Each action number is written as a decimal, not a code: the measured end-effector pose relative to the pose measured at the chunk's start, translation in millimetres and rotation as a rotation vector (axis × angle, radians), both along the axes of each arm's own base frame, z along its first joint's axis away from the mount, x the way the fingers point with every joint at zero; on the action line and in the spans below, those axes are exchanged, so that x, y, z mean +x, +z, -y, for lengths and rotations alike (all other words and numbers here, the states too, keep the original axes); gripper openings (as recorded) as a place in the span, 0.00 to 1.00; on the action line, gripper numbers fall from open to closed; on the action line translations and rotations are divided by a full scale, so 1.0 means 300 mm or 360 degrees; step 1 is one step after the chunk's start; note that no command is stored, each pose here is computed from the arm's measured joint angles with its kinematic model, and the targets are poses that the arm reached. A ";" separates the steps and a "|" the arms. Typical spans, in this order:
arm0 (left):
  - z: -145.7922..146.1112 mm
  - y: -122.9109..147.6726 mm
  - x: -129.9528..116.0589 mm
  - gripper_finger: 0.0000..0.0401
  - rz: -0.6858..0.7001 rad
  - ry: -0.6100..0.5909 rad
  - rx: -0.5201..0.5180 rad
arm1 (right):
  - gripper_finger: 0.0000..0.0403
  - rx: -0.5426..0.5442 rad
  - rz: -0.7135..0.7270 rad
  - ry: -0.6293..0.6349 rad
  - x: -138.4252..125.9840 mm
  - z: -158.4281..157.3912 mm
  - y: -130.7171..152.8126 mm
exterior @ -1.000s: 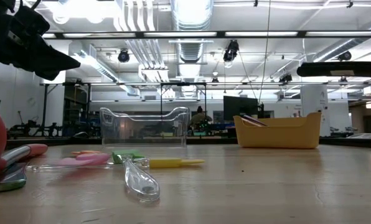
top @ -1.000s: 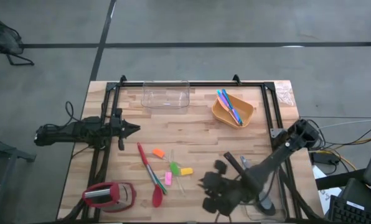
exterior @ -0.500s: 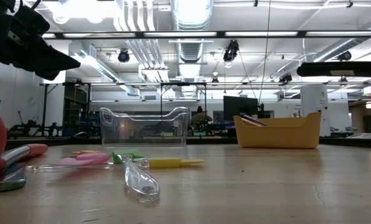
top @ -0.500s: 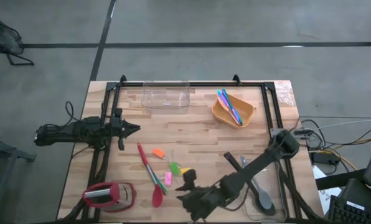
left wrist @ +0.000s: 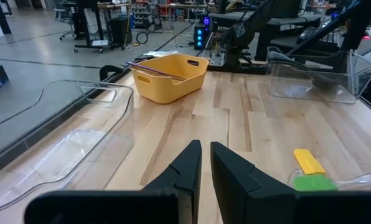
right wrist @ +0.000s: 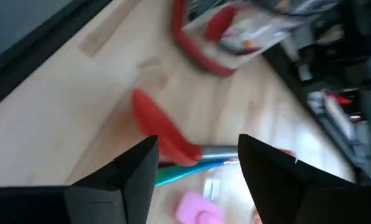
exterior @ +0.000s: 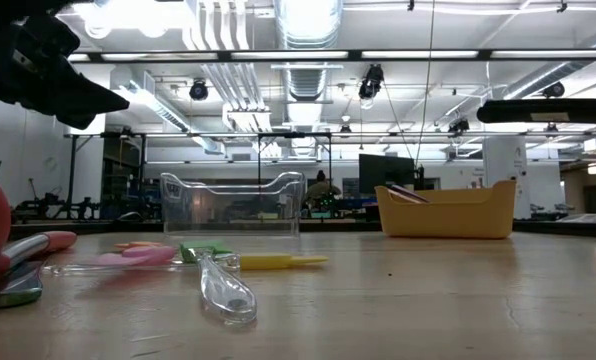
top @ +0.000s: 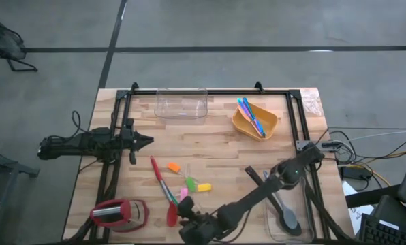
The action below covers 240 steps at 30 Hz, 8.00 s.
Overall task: Pick & Place Kitchen Items
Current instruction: Put the red serving spoon into the bottom transparent bin
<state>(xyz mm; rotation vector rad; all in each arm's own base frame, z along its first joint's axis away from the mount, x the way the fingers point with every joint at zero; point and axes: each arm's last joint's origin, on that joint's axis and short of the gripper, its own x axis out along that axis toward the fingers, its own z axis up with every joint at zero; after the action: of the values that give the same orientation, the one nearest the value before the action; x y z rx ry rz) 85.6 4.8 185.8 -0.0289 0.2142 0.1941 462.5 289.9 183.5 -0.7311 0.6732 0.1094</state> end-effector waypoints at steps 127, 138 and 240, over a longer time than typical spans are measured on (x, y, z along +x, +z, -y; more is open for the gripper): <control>-0.012 0.071 0.005 0.11 0.0439 0.0237 -0.0335 | 0.03 -0.0690 -0.0214 -0.0238 -0.543 -0.072 0.406; 0.014 0.149 0.085 0.11 0.0747 -0.0201 -0.0757 | 0.03 -0.1040 -0.0369 -0.0190 -0.495 -0.012 0.306; -0.048 0.404 0.694 0.45 0.0498 -0.0020 -0.0777 | 0.03 -0.1238 -0.0472 -0.0225 -0.416 0.076 0.202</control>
<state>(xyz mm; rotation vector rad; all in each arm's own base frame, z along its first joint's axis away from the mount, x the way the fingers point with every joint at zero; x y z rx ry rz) 293.8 19.3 307.0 -0.5391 -0.0551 0.1186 337.7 267.0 244.2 -1.4253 1.0659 -0.1923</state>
